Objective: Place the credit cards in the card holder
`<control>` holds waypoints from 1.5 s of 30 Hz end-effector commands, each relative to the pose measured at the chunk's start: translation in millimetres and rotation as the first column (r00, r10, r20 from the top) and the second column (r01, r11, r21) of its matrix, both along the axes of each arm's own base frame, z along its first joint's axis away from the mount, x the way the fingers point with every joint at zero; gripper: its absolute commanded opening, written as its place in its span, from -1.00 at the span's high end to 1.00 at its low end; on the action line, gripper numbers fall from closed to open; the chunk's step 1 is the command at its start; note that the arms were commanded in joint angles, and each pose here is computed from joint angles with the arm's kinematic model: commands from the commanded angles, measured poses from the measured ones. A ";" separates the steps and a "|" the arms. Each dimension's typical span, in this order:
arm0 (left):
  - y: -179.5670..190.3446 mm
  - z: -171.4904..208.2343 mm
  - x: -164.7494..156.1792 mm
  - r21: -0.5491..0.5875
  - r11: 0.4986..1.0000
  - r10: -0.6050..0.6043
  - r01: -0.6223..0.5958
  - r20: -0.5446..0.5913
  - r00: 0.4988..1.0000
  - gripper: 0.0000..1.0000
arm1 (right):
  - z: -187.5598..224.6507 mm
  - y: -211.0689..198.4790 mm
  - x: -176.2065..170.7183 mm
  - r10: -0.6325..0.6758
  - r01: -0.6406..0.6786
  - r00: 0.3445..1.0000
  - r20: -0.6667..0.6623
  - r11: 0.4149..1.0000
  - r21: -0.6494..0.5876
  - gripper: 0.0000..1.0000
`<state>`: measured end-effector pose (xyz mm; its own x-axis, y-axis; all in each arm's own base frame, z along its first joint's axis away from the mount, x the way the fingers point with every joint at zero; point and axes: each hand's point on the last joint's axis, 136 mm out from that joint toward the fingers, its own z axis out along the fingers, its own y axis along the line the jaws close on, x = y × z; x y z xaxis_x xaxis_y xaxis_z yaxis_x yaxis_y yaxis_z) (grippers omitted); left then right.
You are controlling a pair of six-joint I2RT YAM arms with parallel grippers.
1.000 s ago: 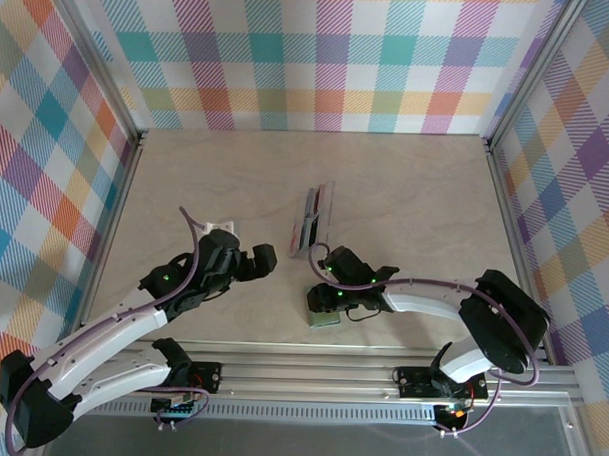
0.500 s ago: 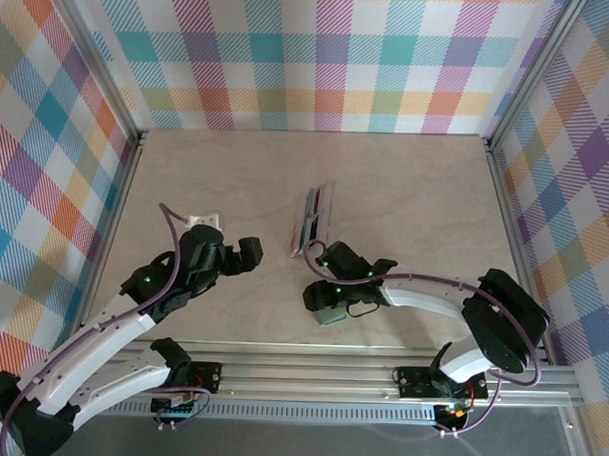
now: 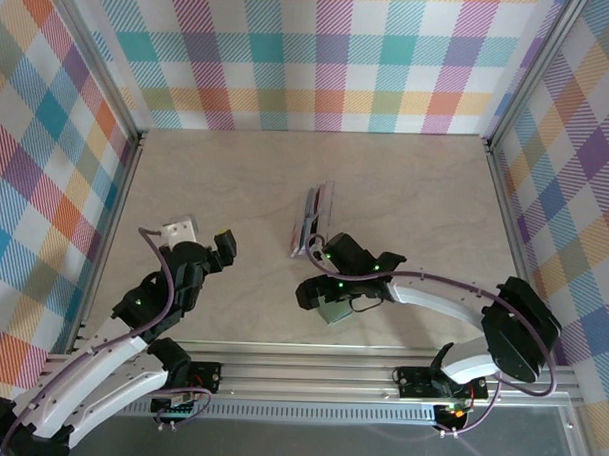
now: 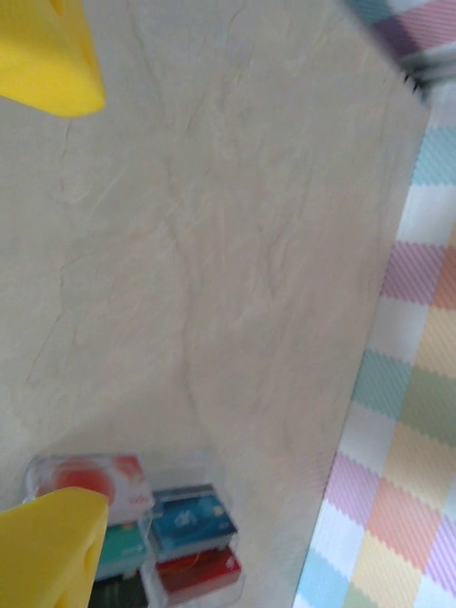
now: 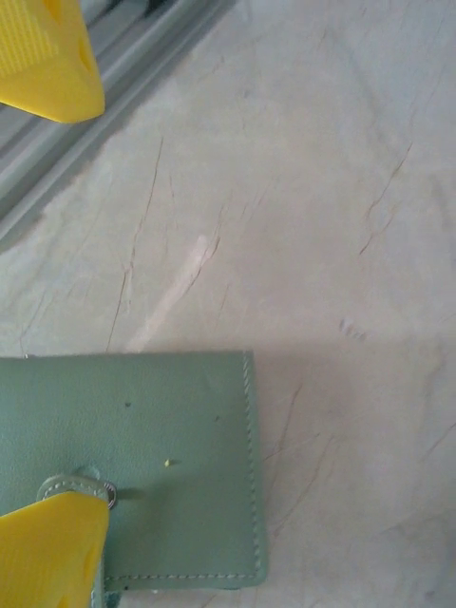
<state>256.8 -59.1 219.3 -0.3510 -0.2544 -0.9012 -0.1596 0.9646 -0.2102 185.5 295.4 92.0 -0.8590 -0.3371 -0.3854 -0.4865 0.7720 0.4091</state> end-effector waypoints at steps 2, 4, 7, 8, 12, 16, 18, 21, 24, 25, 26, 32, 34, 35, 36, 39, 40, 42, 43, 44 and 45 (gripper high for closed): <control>33.2 18.2 7.8 0.103 0.973 0.204 -0.208 0.052 0.978 -1.00 | 31.8 6.5 10.9 0.028 -0.030 0.998 0.057 0.999 0.040 -0.99; 34.7 7.7 13.2 0.185 0.959 0.216 -0.217 0.025 0.976 -1.00 | 38.8 1.3 22.5 0.000 -0.001 0.995 0.098 1.000 0.015 -0.99; 19.1 -12.5 27.5 0.258 0.960 0.112 -0.110 0.006 0.994 -1.00 | 50.7 -14.5 50.2 -0.062 0.066 0.977 0.203 0.998 -0.013 -0.99; 14.8 -19.9 30.7 0.273 0.960 0.062 -0.062 0.009 0.998 -1.00 | 53.5 -32.1 68.4 -0.121 0.141 0.956 0.266 0.988 -0.058 -0.99; 48.8 -36.9 31.9 0.212 0.962 0.164 -0.170 0.045 0.985 -1.00 | 65.4 -128.0 124.0 -0.308 0.447 0.785 0.537 0.883 -0.146 -0.99; 84.7 -47.2 36.1 0.236 0.937 0.254 -0.259 0.050 0.966 -1.00 | 85.0 -171.8 136.7 -0.167 0.392 0.554 0.816 0.916 -0.079 -0.99; 98.1 -57.4 41.4 0.203 0.939 0.274 -0.278 0.046 0.961 -1.00 | 91.9 -212.8 140.7 -0.238 0.514 0.354 0.904 0.858 0.025 -0.99; 114.2 -77.5 53.1 0.179 0.936 0.302 -0.302 0.032 0.953 -1.00 | 71.6 -257.4 151.1 -0.368 0.594 0.373 0.852 0.800 0.086 -1.00; 116.9 -101.9 69.0 0.154 0.946 0.292 -0.284 -0.029 0.956 -1.00 | 46.3 -283.1 163.3 -0.485 0.665 0.344 0.804 0.730 0.155 -0.99; 116.7 -105.5 74.7 0.141 0.949 0.288 -0.283 -0.017 0.958 -1.00 | 41.3 -279.3 164.5 -0.480 0.641 0.347 0.806 0.749 0.171 -0.99; 115.6 -108.1 79.8 0.136 0.953 0.278 -0.270 -0.040 0.960 -1.00 | 40.2 -272.3 167.0 -0.454 0.599 0.347 0.821 0.781 0.178 -0.99; 124.0 -112.2 92.1 0.047 0.942 0.325 -0.331 0.100 0.940 -1.00 | 23.3 -312.7 190.9 -0.600 0.727 0.276 0.751 0.642 0.245 -0.99; 120.0 -111.0 98.0 0.050 0.952 0.295 -0.303 0.130 0.947 -1.00 | 20.9 -304.7 191.2 -0.585 0.697 0.330 0.741 0.680 0.227 -0.99; 116.2 -111.2 99.0 0.064 0.959 0.270 -0.276 0.089 0.959 -1.00 | 21.9 -299.9 188.5 -0.572 0.671 0.327 0.752 0.701 0.242 -0.99; 110.7 -104.5 100.9 0.085 0.968 0.230 -0.236 0.078 0.970 -1.00 | 21.8 -298.3 186.6 -0.570 0.654 0.317 0.758 0.710 0.260 -0.99; 122.5 -82.6 79.5 0.146 0.946 0.282 -0.289 0.067 0.957 -1.00 | 17.1 -292.1 190.9 -0.553 0.620 0.354 0.754 0.742 0.253 -0.99; 131.7 -79.1 70.3 0.169 0.926 0.330 -0.338 0.076 0.941 -1.00 | 15.7 -290.0 191.5 -0.546 0.612 0.365 0.754 0.751 0.247 -0.99; 137.8 -78.7 62.7 0.187 0.911 0.358 -0.369 0.089 0.929 -1.00 | 10.3 -284.4 193.4 -0.528 0.587 0.388 0.755 0.774 0.240 -0.99; 137.1 -82.6 65.2 0.190 0.913 0.352 -0.361 0.081 0.933 -1.00 | 10.9 -284.0 195.0 -0.527 0.581 0.379 0.761 0.775 0.248 -0.99; 139.0 -90.2 68.9 0.196 0.909 0.363 -0.368 0.063 0.930 -1.00 | 9.3 -285.2 195.0 -0.534 0.591 0.385 0.753 0.769 0.243 -0.99; 140.9 -97.7 72.8 0.202 0.905 0.373 -0.375 0.052 0.927 -1.00 | 8.2 -286.0 193.9 -0.536 0.596 0.394 0.747 0.767 0.237 -1.00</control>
